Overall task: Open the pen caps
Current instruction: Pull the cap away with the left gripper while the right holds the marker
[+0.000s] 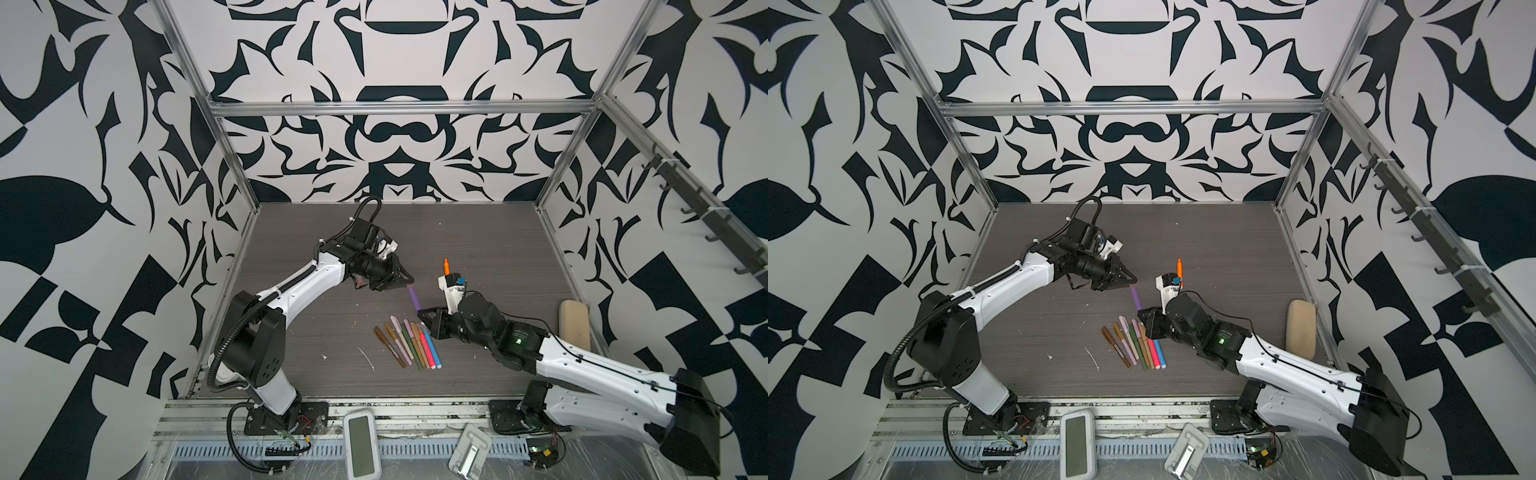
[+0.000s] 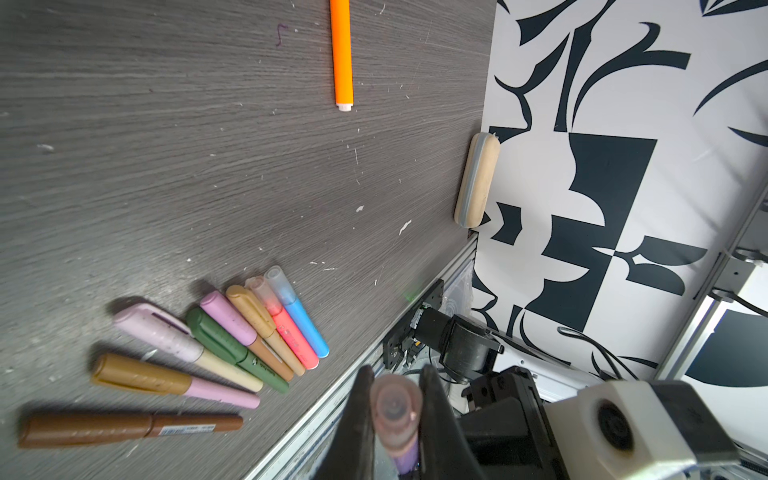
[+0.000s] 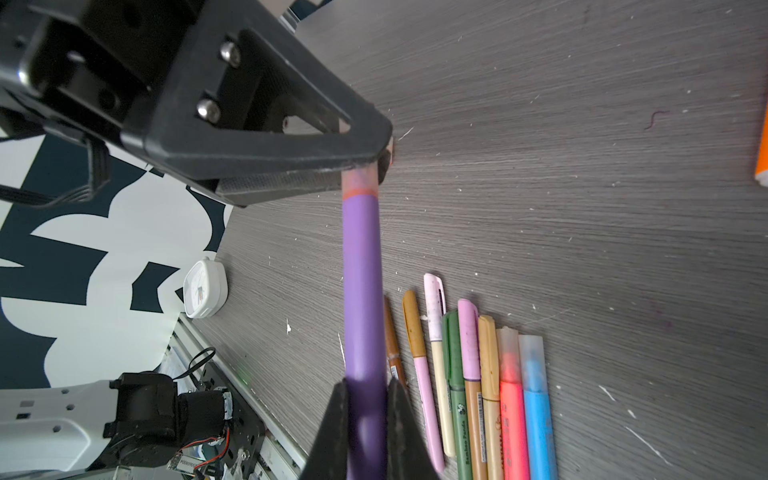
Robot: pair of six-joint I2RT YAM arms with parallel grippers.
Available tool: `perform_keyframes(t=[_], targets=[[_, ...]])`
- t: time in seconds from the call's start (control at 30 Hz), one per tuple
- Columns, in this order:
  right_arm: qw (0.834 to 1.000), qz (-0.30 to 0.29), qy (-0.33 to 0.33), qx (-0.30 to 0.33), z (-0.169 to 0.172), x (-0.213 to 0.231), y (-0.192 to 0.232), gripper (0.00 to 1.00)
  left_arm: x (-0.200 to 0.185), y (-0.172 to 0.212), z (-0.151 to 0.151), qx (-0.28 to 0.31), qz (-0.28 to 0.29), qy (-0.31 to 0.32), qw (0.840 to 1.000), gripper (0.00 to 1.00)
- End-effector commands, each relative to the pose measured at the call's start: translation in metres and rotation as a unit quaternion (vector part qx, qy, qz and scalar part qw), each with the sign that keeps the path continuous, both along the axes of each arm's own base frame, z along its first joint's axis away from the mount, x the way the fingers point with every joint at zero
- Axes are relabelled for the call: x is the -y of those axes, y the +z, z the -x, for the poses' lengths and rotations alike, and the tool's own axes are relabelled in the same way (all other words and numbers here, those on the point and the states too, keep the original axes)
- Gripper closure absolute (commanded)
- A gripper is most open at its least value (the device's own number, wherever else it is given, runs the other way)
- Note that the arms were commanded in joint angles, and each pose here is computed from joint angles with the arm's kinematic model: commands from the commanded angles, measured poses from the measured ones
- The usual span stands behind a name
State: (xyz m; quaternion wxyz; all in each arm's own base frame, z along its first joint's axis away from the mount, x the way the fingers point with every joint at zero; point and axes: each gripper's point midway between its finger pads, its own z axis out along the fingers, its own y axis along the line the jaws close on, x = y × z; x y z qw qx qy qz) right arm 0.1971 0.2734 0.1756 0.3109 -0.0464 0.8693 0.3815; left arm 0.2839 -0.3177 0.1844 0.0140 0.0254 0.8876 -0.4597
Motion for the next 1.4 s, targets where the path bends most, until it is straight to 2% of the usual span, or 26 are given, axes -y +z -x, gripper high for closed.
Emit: perform_keyframes(t=[0.0, 0.27, 0.37, 0.53, 0.77, 0.87, 0.97, 1.03, 1.2, 1.3, 1.33, 1.37], targets=[[0.997, 0.043, 0.044, -0.051, 0.027, 0.004, -0.018, 1.0, -0.024, 0.009, -0.053, 0.111, -0.027, 0.079, 0.99, 1.0], [0.996, 0.035, 0.062, -0.046, 0.028, -0.003, -0.009, 0.98, -0.024, 0.01, -0.048, 0.115, -0.023, 0.073, 0.99, 1.0], [0.997, 0.031, 0.063, -0.041, 0.027, -0.005, -0.006, 0.78, -0.023, 0.012, -0.044, 0.113, -0.018, 0.067, 0.991, 1.0], [0.997, 0.026, 0.063, -0.028, 0.023, -0.008, 0.0, 0.6, -0.024, 0.015, -0.04, 0.115, -0.015, 0.068, 0.991, 1.0], [0.996, 0.04, 0.085, -0.011, 0.017, -0.019, 0.01, 0.41, -0.017, 0.016, -0.031, 0.114, -0.014, 0.059, 0.992, 1.0], [0.994, 0.076, 0.081, 0.004, 0.005, -0.015, 0.012, 0.3, -0.012, 0.019, -0.026, 0.114, -0.009, 0.049, 0.992, 1.0], [0.991, 0.1, 0.084, 0.003, -0.014, -0.005, 0.011, 0.25, -0.004, 0.019, -0.017, 0.112, -0.003, 0.031, 0.993, 1.0], [0.991, 0.094, 0.098, -0.002, -0.023, -0.003, 0.011, 0.23, 0.001, 0.02, -0.011, 0.11, -0.001, 0.02, 0.994, 1.0], [0.989, 0.078, 0.125, -0.024, -0.036, -0.012, 0.007, 0.23, 0.012, 0.024, 0.004, 0.109, 0.008, -0.002, 0.994, 1.0], [0.989, 0.068, 0.128, -0.031, -0.041, -0.02, 0.001, 0.29, 0.017, 0.028, 0.009, 0.107, 0.016, -0.011, 0.994, 1.0], [0.99, 0.064, 0.126, -0.032, -0.043, -0.022, 0.0, 0.38, 0.018, 0.03, 0.01, 0.107, 0.021, -0.012, 0.994, 1.0], [0.99, 0.061, 0.121, -0.034, -0.044, -0.022, -0.003, 0.65, 0.018, 0.031, 0.01, 0.108, 0.024, -0.013, 0.994, 1.0]])
